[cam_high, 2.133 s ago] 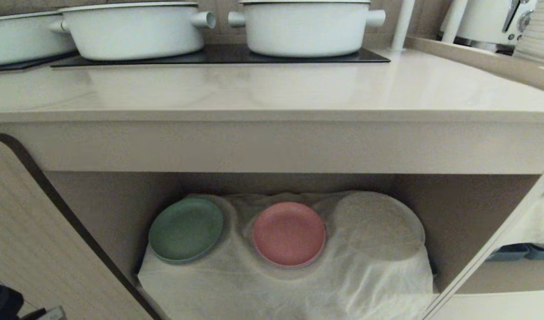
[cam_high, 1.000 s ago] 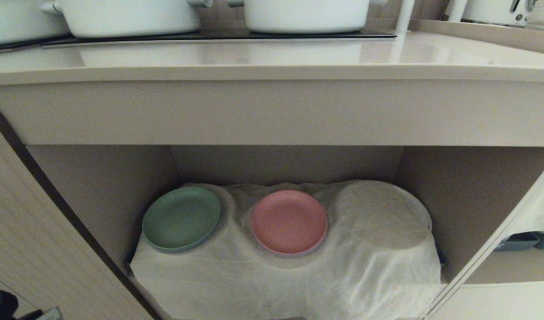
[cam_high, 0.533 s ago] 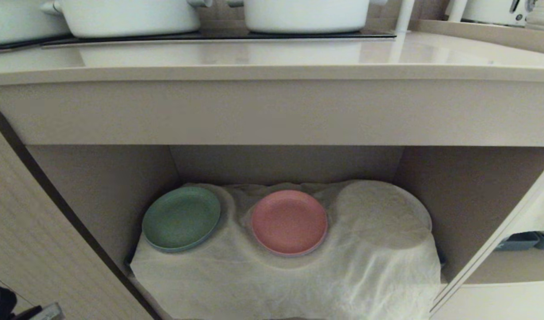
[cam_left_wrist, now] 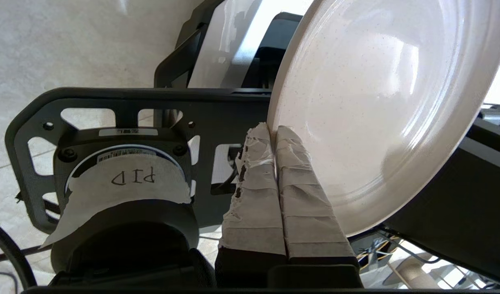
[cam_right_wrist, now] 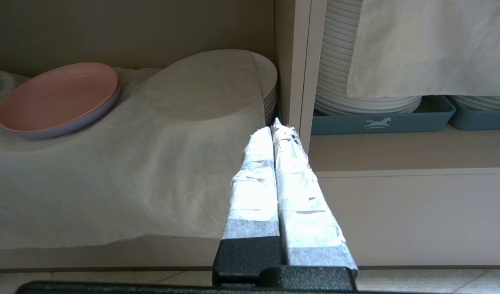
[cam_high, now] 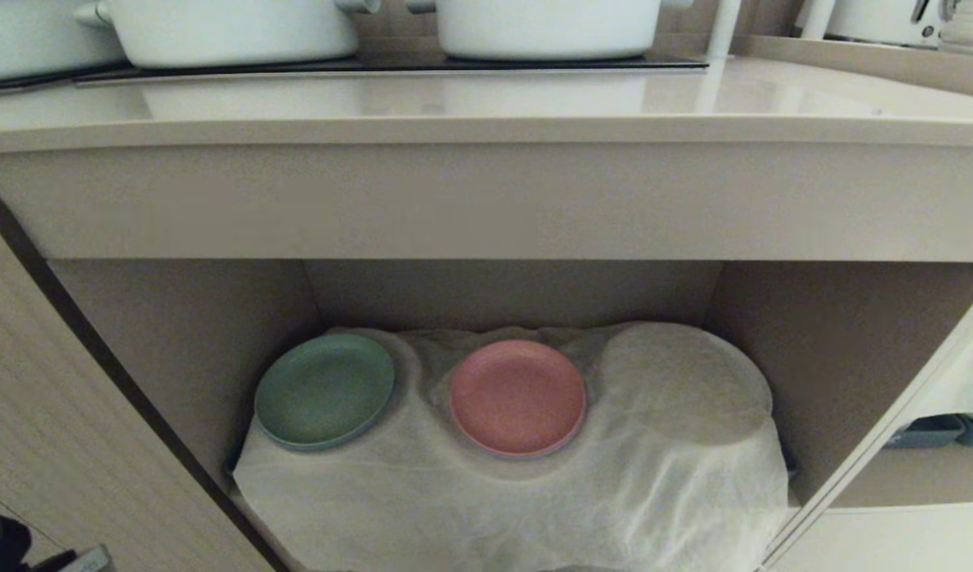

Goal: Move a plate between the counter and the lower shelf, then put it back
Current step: Put the plate in the cupboard

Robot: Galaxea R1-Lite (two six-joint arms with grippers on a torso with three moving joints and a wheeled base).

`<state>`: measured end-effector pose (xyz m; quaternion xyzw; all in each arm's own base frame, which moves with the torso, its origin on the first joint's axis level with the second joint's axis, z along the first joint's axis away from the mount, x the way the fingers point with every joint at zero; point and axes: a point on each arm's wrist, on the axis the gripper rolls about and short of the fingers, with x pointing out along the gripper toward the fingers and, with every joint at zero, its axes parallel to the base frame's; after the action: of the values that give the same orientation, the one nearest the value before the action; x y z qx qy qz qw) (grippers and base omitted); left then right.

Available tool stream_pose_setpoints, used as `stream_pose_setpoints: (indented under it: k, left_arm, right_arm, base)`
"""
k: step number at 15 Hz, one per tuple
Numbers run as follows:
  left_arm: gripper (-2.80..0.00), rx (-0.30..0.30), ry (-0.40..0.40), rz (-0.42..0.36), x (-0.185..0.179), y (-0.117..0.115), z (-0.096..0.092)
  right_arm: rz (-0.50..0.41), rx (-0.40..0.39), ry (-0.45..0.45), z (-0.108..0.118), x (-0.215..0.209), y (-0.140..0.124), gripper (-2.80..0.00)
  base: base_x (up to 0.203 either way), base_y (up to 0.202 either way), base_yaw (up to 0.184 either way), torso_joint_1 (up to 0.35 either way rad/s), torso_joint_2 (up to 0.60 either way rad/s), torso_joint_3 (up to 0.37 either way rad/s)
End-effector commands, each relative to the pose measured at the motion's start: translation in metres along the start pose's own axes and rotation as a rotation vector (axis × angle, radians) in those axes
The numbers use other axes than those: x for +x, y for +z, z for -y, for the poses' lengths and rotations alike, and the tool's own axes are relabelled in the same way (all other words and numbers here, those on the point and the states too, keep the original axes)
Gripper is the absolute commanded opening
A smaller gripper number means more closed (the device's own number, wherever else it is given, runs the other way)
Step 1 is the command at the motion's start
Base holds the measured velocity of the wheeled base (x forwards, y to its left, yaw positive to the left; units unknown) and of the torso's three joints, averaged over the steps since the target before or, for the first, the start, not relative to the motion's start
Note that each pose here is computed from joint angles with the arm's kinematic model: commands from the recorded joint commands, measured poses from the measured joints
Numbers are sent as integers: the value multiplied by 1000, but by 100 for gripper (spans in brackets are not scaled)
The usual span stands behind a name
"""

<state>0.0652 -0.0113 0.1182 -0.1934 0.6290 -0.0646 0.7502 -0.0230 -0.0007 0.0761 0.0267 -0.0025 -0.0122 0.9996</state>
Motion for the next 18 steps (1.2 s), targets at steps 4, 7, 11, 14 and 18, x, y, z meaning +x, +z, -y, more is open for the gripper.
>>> stream_pose_setpoints:
  k: [4,7,11,14,18]
  left_arm:
    - [-280,-7,-3,-14,1,-2,-1]
    - [-280,-9,-4,-14,1,-2,-1]
    - [-280,-12,-3,-16,2,-1,-1]
    - [-280,-15,-4,-19,2,-1,-1]
    - [-280,-20,-42,-27,2,-1,0]
  right_arm:
    - [-1,0,0,0,0,0,-280]
    - [-1,0,0,0,0,0,-280]
    - [-1,0,0,0,0,0,-280]
    - [-1,0,0,0,0,0,-280]
    - [-1,0,0,0,0,0,-280]
  base:
    - [0,0,0,0,0,0]
    - [0,0,0,0,0,0]
    - [0,0,0,0,0,0]
    - [0,0,0,0,0,0]
    - [0,0,0,0,0,0]
